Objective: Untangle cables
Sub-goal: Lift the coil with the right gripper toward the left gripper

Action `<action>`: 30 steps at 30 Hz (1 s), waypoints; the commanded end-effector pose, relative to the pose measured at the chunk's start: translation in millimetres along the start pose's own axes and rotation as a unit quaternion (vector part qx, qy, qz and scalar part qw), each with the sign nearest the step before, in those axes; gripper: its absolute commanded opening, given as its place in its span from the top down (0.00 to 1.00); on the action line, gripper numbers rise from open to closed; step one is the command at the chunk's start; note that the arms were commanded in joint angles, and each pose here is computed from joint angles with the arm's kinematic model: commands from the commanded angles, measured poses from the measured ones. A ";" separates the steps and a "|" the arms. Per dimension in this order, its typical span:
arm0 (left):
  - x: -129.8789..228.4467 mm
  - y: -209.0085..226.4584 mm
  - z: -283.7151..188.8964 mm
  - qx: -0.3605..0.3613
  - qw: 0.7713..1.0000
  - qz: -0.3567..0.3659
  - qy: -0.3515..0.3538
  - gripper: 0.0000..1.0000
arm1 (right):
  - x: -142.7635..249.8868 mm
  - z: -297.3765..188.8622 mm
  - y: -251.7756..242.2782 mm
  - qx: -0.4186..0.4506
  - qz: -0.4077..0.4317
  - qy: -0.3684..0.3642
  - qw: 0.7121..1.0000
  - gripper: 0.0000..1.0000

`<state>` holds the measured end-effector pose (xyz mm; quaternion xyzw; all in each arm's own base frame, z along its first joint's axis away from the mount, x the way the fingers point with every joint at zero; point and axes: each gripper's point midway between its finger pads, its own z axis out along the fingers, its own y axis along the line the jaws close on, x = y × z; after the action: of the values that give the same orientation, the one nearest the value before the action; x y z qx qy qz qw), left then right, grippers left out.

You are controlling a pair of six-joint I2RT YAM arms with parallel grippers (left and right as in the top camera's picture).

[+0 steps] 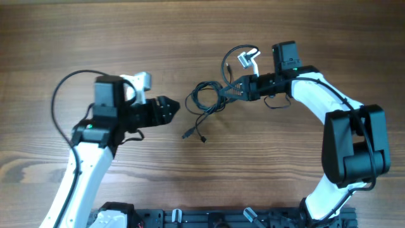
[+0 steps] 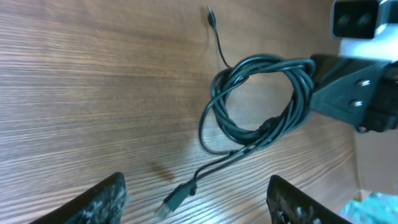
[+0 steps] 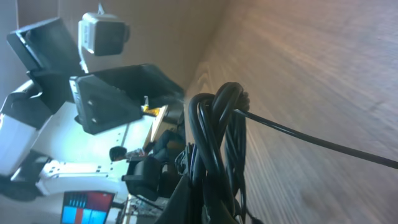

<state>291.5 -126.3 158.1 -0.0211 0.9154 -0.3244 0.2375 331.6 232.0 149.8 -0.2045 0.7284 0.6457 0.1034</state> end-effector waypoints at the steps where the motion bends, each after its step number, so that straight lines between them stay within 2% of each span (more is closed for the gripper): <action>1: -1.0 -4.0 22.2 -0.017 0.999 0.038 0.012 0.33 | 5.1 12.5 19.5 -0.020 -0.018 0.016 1.000 0.96; 6: 5.5 11.5 44.7 -0.069 0.996 0.046 0.028 0.51 | 8.0 19.1 21.0 -0.021 -0.013 0.024 0.999 0.96; 11: 8.0 35.6 52.1 -0.130 0.991 0.001 0.029 0.56 | 6.5 19.2 21.1 -0.021 -0.008 0.023 0.999 0.96; 19: 17.9 53.8 55.2 -0.168 0.984 -0.009 0.049 0.56 | -2.3 19.4 25.1 -0.031 0.003 0.018 0.999 0.96; 23: 24.9 82.1 55.7 -0.237 0.968 -0.063 0.049 0.56 | -4.0 17.6 41.4 -0.078 -0.016 0.022 0.997 0.96; 30: 47.9 111.3 68.5 -0.291 0.945 -0.125 0.083 0.54 | -13.9 13.0 42.8 -0.079 -0.004 0.017 0.997 0.96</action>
<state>294.1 -98.7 36.5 -0.1334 0.9781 -0.1092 0.1164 328.3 255.8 169.4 -0.2251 0.6965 0.6758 0.0861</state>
